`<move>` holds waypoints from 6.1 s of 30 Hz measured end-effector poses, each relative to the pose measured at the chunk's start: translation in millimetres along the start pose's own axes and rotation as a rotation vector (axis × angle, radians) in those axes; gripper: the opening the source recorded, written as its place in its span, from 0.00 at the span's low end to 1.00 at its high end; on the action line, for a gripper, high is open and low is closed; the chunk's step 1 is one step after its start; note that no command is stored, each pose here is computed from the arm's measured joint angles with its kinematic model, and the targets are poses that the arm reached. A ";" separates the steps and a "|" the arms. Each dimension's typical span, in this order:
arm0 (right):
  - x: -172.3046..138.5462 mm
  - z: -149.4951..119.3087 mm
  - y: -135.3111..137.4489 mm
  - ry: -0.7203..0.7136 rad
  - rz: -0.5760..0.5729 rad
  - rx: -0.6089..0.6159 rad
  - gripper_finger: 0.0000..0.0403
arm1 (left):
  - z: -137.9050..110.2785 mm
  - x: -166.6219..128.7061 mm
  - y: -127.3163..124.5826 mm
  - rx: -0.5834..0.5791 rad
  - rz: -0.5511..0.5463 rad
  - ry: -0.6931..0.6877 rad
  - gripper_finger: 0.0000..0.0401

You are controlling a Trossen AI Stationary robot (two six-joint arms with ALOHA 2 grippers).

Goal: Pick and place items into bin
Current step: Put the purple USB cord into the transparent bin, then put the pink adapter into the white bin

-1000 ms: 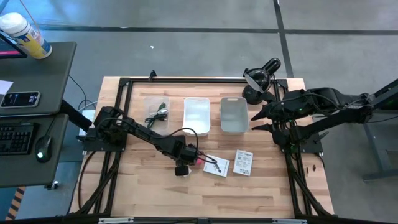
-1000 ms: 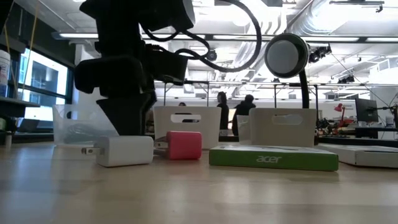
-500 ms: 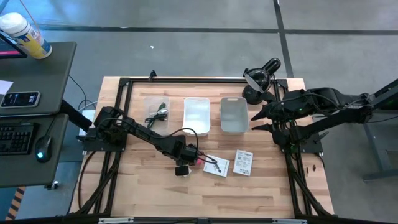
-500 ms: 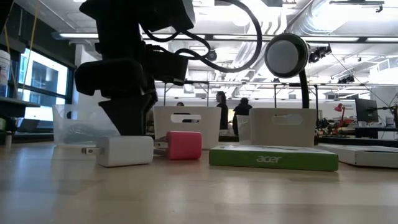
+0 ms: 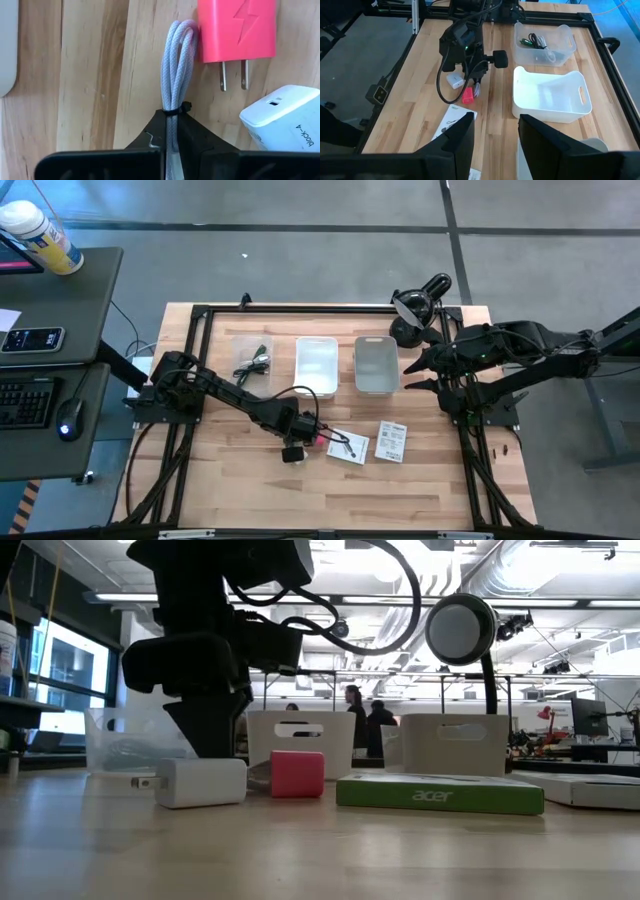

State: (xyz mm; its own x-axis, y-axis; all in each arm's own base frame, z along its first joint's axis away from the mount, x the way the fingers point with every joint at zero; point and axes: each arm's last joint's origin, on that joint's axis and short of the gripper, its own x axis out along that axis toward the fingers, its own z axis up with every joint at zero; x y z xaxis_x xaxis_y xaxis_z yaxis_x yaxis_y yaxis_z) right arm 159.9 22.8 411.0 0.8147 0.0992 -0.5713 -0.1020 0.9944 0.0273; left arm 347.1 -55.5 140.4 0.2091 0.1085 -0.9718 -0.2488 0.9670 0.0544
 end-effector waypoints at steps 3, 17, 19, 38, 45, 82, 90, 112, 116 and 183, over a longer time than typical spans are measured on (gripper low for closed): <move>0.0 0.0 0.0 0.000 0.000 -0.001 0.36 | -1.0 -3.4 1.0 -0.015 0.002 0.006 0.01; 0.1 -0.2 0.0 0.003 0.000 -0.003 0.36 | -3.1 -51.6 11.0 -0.083 0.022 -0.051 0.00; 0.0 -0.3 0.0 0.003 0.000 -0.003 0.36 | -3.1 -60.1 12.7 -0.088 0.023 -0.081 0.00; 0.0 0.0 0.0 0.000 0.000 0.005 0.36 | -20.7 -120.0 59.5 -0.359 0.121 -0.137 0.00; 0.0 0.1 0.0 -0.001 0.000 0.006 0.36 | -29.3 -132.0 100.1 -0.461 0.207 -0.077 0.00; -0.1 -3.3 -0.2 0.034 -0.004 0.024 0.36 | -71.9 -85.0 198.2 -0.484 0.244 0.217 0.00; 0.0 -3.1 -0.3 0.032 -0.007 0.042 0.36 | -72.5 -82.1 198.4 -0.498 0.251 0.207 0.01; -0.1 -3.1 -0.3 0.032 -0.007 0.042 0.36 | -62.0 -92.7 195.1 -0.396 0.124 0.175 0.46; -0.1 -3.1 -0.3 0.032 -0.007 0.042 0.36 | -42.5 -117.2 179.7 -0.200 0.070 0.070 0.45; -24.3 -107.0 5.1 0.143 0.021 0.102 0.36 | 28.7 -63.4 -29.6 0.254 -0.083 -0.290 0.29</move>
State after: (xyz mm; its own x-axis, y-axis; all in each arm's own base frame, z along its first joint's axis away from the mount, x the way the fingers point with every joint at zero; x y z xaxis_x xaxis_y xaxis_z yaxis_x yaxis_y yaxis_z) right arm 78.6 21.6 337.2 0.7230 0.1215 -0.6800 -0.0541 0.9913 0.1197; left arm 368.3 -84.4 207.1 0.4862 0.0533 -0.8722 0.0140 0.9975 0.0688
